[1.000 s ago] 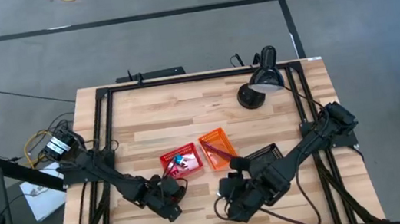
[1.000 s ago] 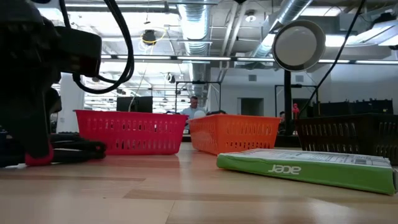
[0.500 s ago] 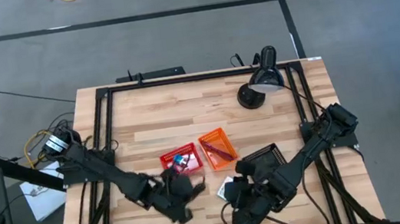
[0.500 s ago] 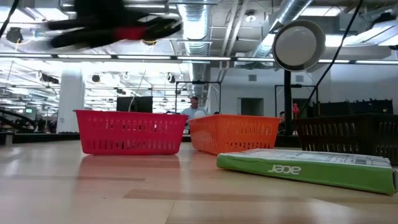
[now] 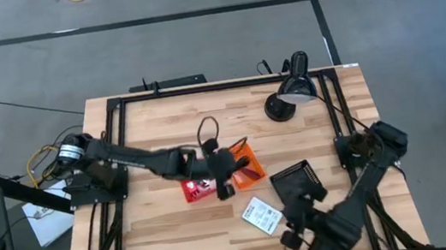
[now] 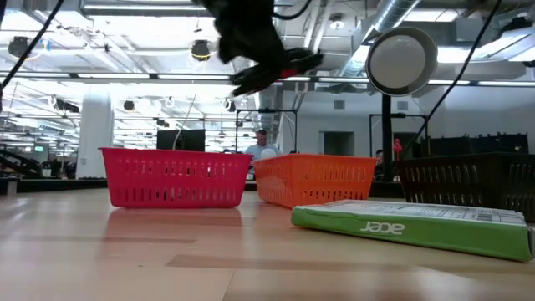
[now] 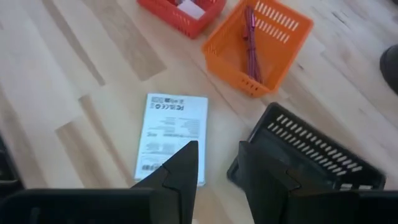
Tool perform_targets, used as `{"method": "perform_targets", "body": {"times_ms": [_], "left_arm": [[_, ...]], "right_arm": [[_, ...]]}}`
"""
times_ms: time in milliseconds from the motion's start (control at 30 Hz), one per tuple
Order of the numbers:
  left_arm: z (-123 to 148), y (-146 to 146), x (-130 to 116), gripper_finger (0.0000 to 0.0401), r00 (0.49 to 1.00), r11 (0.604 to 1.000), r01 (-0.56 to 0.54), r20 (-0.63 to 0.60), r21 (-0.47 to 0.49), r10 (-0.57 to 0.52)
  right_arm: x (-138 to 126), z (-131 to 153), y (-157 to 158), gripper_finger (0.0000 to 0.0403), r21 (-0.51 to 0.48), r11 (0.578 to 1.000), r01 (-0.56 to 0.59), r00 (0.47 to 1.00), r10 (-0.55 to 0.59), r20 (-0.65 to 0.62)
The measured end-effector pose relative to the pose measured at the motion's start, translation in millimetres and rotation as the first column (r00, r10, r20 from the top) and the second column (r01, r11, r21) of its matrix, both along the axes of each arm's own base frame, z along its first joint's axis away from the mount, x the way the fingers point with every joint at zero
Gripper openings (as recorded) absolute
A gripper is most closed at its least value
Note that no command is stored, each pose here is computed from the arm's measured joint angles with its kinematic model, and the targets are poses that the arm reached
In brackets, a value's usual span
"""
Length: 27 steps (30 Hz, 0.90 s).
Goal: Pick and place items into bin
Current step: Put the black USB cable into the orange bin
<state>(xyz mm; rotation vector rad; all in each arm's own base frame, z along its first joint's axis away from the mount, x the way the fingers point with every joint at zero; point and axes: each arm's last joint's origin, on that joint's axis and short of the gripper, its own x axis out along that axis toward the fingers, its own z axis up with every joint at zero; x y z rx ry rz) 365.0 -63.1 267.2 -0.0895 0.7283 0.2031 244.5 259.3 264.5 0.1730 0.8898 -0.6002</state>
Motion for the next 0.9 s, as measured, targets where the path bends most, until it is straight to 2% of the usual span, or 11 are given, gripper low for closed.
{"method": "perform_targets", "body": {"times_ms": [200, 333, 500, 633, 700, 767, 900], "left_arm": [[-2.8, 33.2, 24.2, 0.0031, 0.991, 0.998, 0.061, 0.116, -0.02, -0.059], [-34.3, 37.8, 37.9, 0.0031, 0.991, 0.99, 0.129, 0.046, -0.063, -0.127], [-68.6, 39.2, 47.5, 0.0031, 0.992, 0.99, 0.114, -0.045, -0.084, -0.118], [-72.5, 39.2, 48.6, 0.0031, 0.975, 0.978, 0.21, -0.07, 0.009, -0.209], [-71.2, 39.0, 47.8, 0.0031, 0.951, 0.949, 0.303, -0.095, 0.09, -0.294], [-67.2, 38.3, 46.8, 0.0031, 0.914, 0.898, 0.405, -0.117, 0.171, -0.389], [-51.7, 36.3, 51.4, 0.0034, 0.864, 0.822, 0.504, -0.159, 0.266, -0.478]], "right_arm": [[-12.9, 0.7, 11.7, 0.0108, 0.001, 1.0, -0.014, 0.999, 0.014, 0.05], [-11.1, 0.8, 12.7, 0.0108, 0.019, 1.0, -0.003, 0.997, 0.002, 0.074], [-9.6, -1.3, 14.7, 0.0108, 0.028, 1.0, -0.003, 0.997, 0.0, 0.081], [-8.6, -1.3, 17.0, 0.0108, 0.049, 0.999, -0.005, 0.995, 0.0, 0.097], [-9.1, -1.2, 18.1, 0.0108, 0.054, 0.999, -0.008, 0.995, 0.002, 0.101], [-9.5, -1.2, 18.8, 0.0108, 0.056, 0.998, -0.011, 0.995, 0.005, 0.102], [-9.4, -1.1, 19.0, 0.0108, 0.058, 0.998, -0.011, 0.995, 0.005, 0.104]]}}
